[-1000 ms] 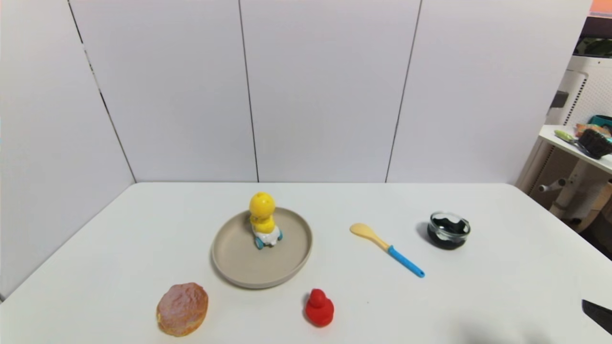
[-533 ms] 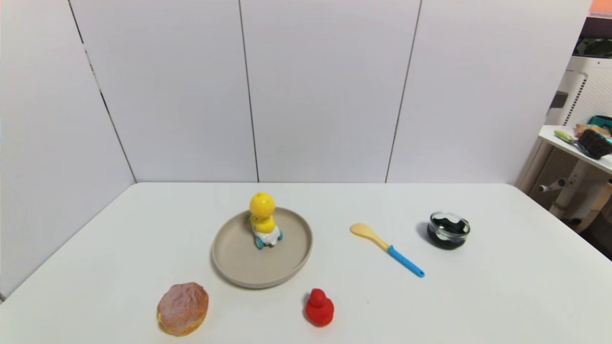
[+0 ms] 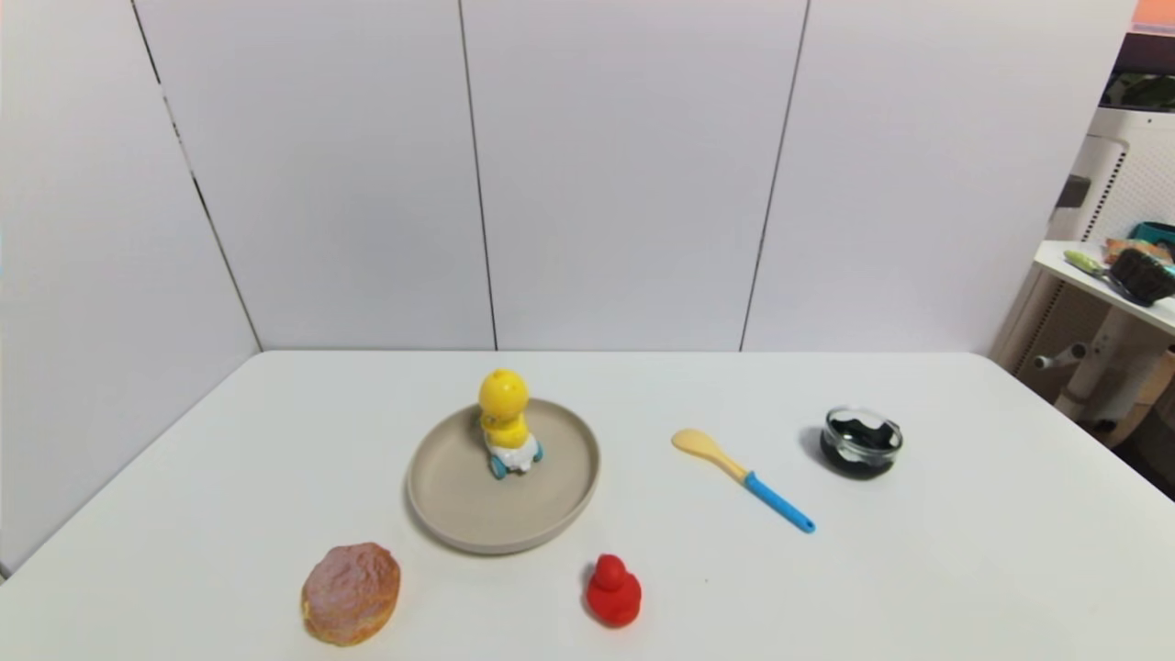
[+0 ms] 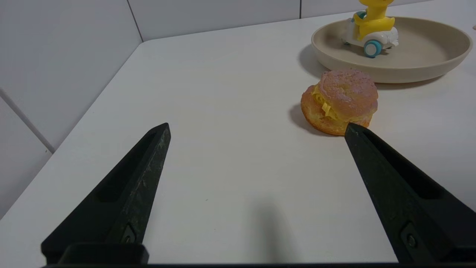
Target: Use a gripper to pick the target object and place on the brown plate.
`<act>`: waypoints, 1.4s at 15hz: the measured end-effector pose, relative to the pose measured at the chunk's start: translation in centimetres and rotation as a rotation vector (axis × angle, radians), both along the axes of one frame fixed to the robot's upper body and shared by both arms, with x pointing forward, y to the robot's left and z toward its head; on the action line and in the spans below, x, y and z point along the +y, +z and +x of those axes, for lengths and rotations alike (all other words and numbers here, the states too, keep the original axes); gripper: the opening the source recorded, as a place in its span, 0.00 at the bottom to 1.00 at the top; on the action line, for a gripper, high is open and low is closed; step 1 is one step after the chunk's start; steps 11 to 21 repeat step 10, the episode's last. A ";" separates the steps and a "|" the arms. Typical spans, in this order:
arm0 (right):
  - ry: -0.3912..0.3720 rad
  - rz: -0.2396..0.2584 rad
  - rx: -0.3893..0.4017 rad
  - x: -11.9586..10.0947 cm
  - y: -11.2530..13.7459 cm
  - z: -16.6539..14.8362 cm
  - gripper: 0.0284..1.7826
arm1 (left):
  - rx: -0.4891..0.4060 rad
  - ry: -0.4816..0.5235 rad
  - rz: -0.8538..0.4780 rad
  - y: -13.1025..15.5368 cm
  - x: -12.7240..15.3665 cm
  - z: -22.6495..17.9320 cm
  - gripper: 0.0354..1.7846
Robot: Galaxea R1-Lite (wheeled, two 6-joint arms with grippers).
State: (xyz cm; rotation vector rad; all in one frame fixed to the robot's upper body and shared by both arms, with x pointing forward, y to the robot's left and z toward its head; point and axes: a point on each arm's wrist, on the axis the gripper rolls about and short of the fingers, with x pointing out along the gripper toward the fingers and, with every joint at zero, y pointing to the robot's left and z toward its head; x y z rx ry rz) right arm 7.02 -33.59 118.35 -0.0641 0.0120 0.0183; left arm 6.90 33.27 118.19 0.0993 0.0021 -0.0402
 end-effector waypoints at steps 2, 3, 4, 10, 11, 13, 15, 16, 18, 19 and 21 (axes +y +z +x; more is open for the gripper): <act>-0.003 0.016 -0.013 0.0 0.0 -0.1 0.95 | 0.000 0.000 0.000 0.0 0.0 0.0 0.94; -0.003 0.021 -0.017 0.0 0.0 -0.1 0.95 | 0.000 0.001 0.000 0.0 0.0 0.0 0.94; -0.003 0.022 -0.019 0.0 0.0 -0.1 0.95 | 0.000 0.000 0.000 0.0 0.0 0.0 0.94; -0.003 0.015 -0.017 0.0 -0.1 -0.1 0.95 | 0.000 0.000 0.000 0.0 0.0 0.0 0.94; -0.003 0.015 -0.017 0.0 -0.1 -0.1 0.95 | 0.000 0.000 0.000 0.0 0.0 0.0 0.94; -0.003 0.015 -0.017 0.0 -0.1 -0.1 0.95 | 0.000 0.000 0.000 0.0 0.0 0.0 0.94; -0.003 0.015 -0.017 0.0 -0.1 -0.1 0.95 | 0.000 0.000 0.000 0.0 0.0 0.0 0.94; -0.003 0.015 -0.017 0.0 -0.1 -0.1 0.95 | 0.000 0.000 0.000 0.0 0.0 0.0 0.94; -0.003 0.015 -0.017 0.0 -0.1 -0.1 0.95 | 0.000 0.000 0.000 0.0 0.0 0.0 0.94; -0.003 0.015 -0.017 0.0 -0.1 -0.1 0.95 | 0.000 0.000 0.000 0.0 0.0 0.0 0.94; -0.003 0.015 -0.017 0.0 -0.1 -0.1 0.95 | 0.000 0.000 0.000 0.0 0.0 0.0 0.94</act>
